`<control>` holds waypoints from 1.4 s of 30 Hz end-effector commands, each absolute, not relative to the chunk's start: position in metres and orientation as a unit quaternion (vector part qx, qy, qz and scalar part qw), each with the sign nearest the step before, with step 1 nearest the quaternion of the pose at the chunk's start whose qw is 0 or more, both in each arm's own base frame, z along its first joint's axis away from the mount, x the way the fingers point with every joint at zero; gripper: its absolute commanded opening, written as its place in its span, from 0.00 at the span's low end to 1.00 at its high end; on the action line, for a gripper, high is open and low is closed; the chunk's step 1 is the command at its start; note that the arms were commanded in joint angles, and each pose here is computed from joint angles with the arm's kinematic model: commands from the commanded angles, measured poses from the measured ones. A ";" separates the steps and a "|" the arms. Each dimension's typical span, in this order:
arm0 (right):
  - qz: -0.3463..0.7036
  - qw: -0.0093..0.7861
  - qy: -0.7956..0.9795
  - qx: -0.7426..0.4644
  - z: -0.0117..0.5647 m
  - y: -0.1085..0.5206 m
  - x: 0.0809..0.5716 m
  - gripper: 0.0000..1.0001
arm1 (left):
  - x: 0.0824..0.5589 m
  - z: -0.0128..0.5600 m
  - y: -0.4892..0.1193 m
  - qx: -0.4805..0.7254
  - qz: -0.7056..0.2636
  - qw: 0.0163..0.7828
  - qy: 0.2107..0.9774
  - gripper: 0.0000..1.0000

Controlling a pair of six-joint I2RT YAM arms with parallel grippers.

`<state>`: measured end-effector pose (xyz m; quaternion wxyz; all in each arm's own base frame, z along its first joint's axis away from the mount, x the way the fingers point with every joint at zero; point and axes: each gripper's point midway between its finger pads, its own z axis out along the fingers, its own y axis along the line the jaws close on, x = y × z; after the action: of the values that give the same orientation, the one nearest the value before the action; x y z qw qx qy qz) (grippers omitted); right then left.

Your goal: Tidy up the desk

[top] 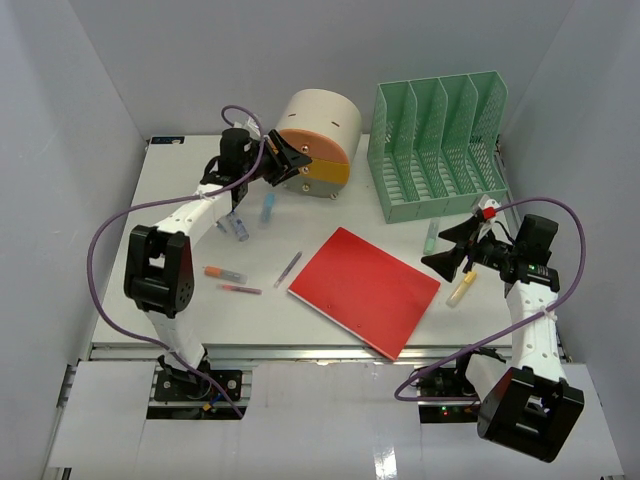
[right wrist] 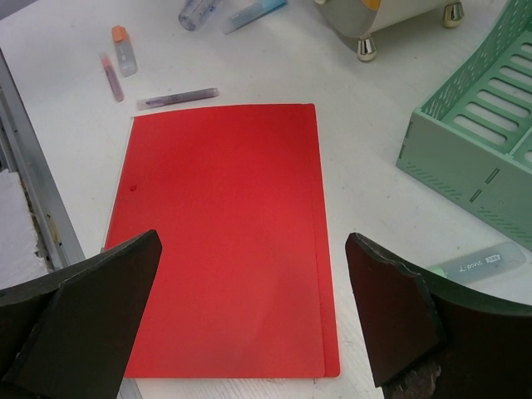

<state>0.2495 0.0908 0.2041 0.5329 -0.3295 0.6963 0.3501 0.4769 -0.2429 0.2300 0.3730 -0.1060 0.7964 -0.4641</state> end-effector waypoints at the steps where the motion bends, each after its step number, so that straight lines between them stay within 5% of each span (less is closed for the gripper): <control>1: 0.351 0.544 0.683 -0.338 0.210 0.091 0.249 0.99 | 0.502 0.254 -0.247 -0.140 -0.471 0.390 0.779 0.63; 22: 0.351 0.543 0.688 -0.330 0.207 0.088 0.250 0.99 | 0.535 0.250 -0.252 -0.151 -0.458 0.393 0.783 0.43; 28: 0.351 0.543 0.688 -0.328 0.207 0.087 0.250 1.00 | 0.531 0.254 -0.252 -0.146 -0.460 0.393 0.783 0.31; 33: 0.352 0.543 0.689 -0.327 0.207 0.086 0.250 1.00 | 0.518 0.254 -0.250 -0.132 -0.456 0.396 0.786 0.19; 42: 0.358 0.540 0.690 -0.322 0.206 0.086 0.250 1.00 | 0.458 0.257 -0.239 -0.094 -0.466 0.401 0.783 0.14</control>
<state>0.2521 0.0840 0.2054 0.5401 -0.3220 0.6971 0.3444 0.4893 -0.2429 0.2340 0.3819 -0.1333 0.7934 -0.4549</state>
